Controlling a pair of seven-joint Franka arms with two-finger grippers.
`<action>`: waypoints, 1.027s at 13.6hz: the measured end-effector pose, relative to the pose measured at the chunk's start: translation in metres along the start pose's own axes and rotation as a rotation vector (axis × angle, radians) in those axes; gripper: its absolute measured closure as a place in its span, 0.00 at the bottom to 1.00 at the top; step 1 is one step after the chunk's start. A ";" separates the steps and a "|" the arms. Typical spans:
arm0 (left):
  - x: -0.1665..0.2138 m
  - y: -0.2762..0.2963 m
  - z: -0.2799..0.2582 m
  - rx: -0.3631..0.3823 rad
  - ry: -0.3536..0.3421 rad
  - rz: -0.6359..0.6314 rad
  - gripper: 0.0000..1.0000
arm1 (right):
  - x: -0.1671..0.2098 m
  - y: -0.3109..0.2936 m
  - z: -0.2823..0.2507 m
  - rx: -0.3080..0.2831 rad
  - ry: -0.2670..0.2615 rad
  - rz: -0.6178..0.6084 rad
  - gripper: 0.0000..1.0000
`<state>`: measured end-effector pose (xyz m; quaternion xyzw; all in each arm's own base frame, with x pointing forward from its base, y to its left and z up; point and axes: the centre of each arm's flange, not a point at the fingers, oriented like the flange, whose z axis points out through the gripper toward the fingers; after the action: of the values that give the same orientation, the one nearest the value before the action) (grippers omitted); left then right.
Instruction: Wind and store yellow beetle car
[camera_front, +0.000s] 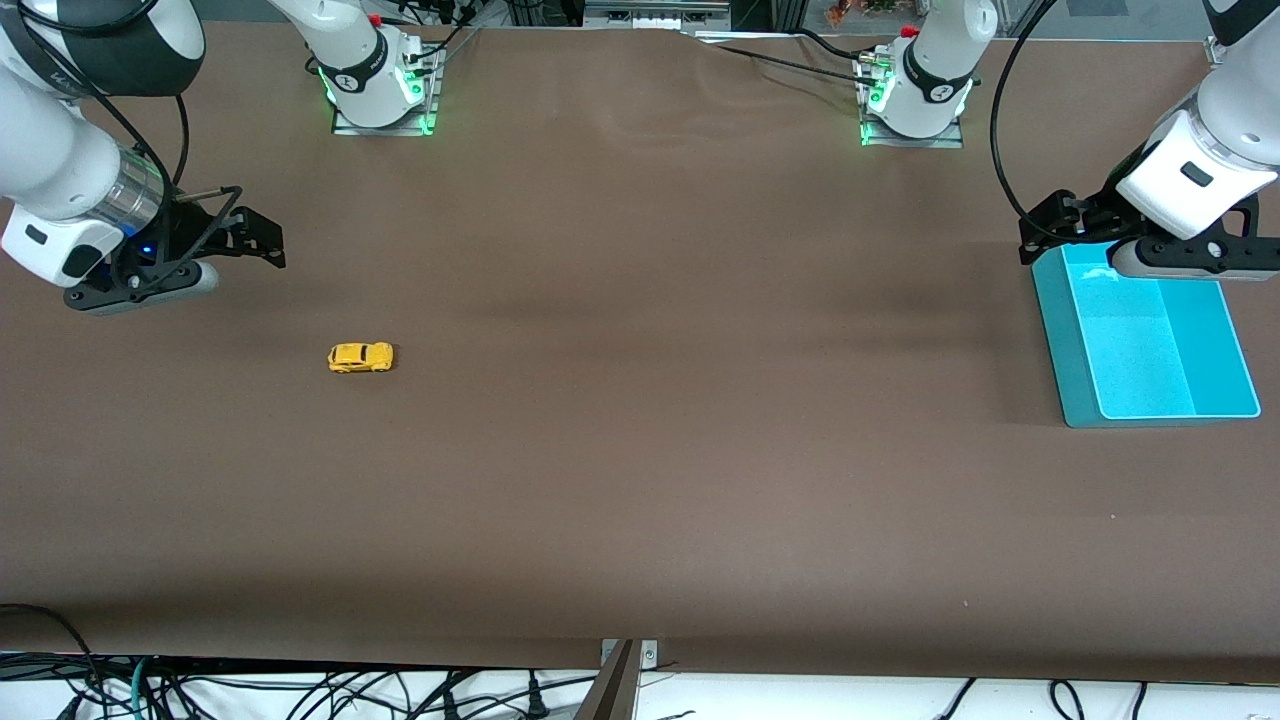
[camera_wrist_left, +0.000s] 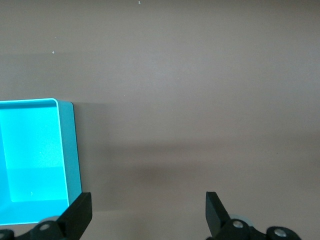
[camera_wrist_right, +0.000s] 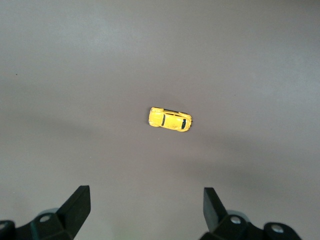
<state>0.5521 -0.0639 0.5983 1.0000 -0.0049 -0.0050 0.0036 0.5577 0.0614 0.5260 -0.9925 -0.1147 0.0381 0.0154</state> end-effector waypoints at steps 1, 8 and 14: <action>0.000 0.000 0.000 0.000 0.000 0.001 0.00 | 0.000 0.001 0.001 0.000 -0.001 0.001 0.00; 0.000 0.004 -0.002 0.000 0.003 0.006 0.00 | 0.000 0.002 0.002 0.001 -0.005 0.003 0.00; 0.000 0.004 -0.005 -0.001 0.010 0.007 0.00 | 0.003 0.004 0.008 0.005 -0.018 0.006 0.00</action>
<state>0.5526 -0.0680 0.6031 1.0000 -0.0082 -0.0002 0.0043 0.5606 0.0579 0.5173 -0.9925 -0.1116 0.0471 0.0166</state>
